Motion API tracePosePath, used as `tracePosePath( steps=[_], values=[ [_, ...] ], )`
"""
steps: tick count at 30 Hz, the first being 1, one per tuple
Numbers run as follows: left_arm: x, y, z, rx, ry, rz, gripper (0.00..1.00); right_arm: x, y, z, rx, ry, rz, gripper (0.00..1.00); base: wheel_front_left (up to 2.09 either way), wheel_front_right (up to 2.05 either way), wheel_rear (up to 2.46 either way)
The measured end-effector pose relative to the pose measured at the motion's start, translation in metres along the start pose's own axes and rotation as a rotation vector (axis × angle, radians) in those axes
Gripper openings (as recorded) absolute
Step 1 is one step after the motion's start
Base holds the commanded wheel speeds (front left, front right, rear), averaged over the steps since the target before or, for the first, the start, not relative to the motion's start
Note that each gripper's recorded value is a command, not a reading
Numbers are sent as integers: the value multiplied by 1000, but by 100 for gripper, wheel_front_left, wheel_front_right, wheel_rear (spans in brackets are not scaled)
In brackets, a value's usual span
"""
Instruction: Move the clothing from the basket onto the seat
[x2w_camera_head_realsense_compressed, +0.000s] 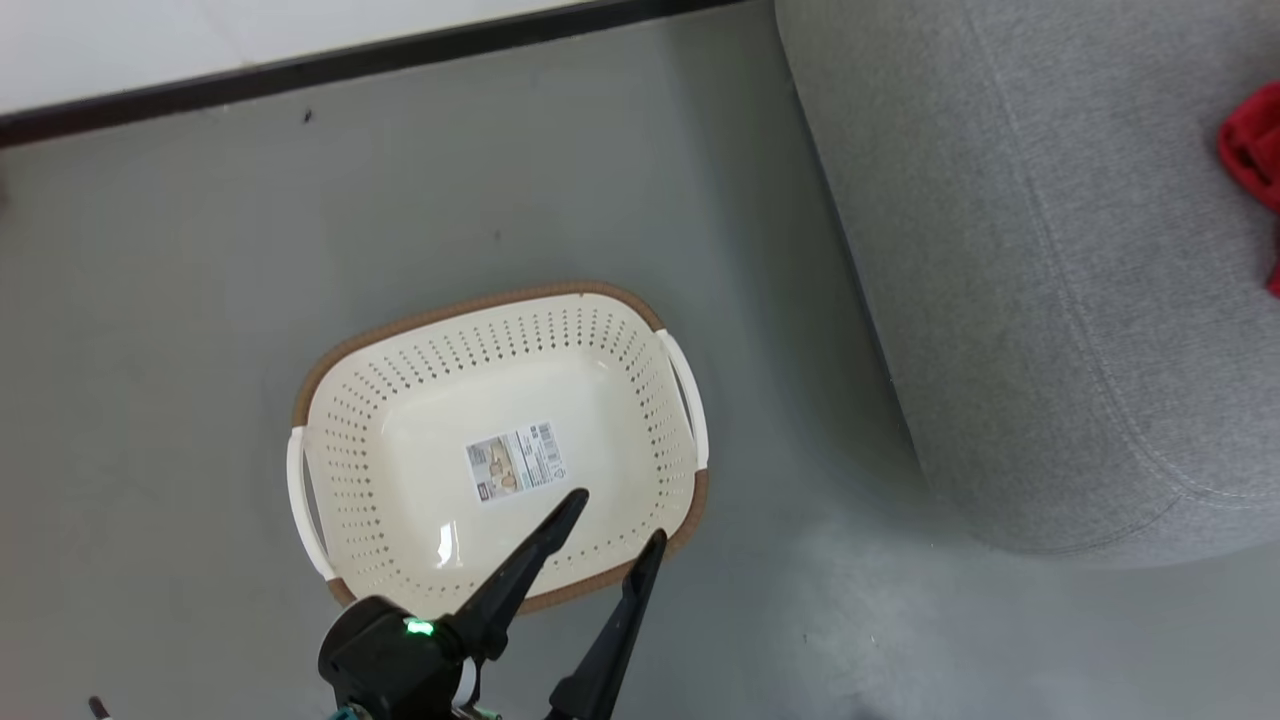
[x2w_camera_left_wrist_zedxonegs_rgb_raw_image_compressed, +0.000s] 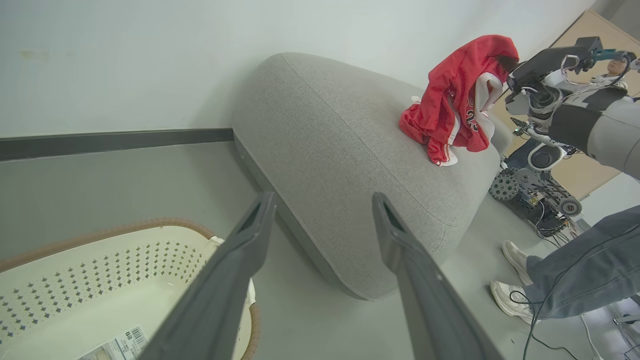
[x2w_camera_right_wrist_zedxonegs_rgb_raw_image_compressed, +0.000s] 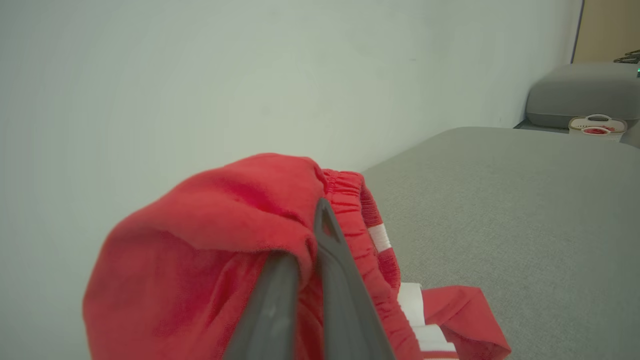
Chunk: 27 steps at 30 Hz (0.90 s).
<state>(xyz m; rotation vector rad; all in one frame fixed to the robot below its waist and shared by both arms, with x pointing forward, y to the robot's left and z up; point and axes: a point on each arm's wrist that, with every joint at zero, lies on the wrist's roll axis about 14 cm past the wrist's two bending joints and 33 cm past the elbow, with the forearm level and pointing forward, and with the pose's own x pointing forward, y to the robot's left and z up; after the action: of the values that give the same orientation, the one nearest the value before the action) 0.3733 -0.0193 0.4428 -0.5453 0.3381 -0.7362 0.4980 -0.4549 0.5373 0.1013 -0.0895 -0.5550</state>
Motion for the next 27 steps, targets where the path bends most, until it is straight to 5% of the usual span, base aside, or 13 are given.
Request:
tracePosePath(
  steps=[11,16,22,24,25,27],
  values=[
    [7,39,-12,-16,29,74,100,0,-1,-86,-33,181,-79,0,0,0,0],
    [10,43,-14,-21,33,78,100,-1,0,-98,-59,209,-82,2,0,0,0],
    [12,43,-11,-8,27,78,100,0,-1,-92,-81,206,-78,47,0,0,0],
    [12,42,-9,-6,18,80,100,0,3,-89,-92,200,-65,86,0,0,0],
    [12,41,-8,-6,15,80,100,-1,4,-89,-92,203,-58,97,0,0,0],
    [12,38,-6,-6,6,75,100,0,3,-83,-96,198,-44,100,0,0,0]
  ],
)
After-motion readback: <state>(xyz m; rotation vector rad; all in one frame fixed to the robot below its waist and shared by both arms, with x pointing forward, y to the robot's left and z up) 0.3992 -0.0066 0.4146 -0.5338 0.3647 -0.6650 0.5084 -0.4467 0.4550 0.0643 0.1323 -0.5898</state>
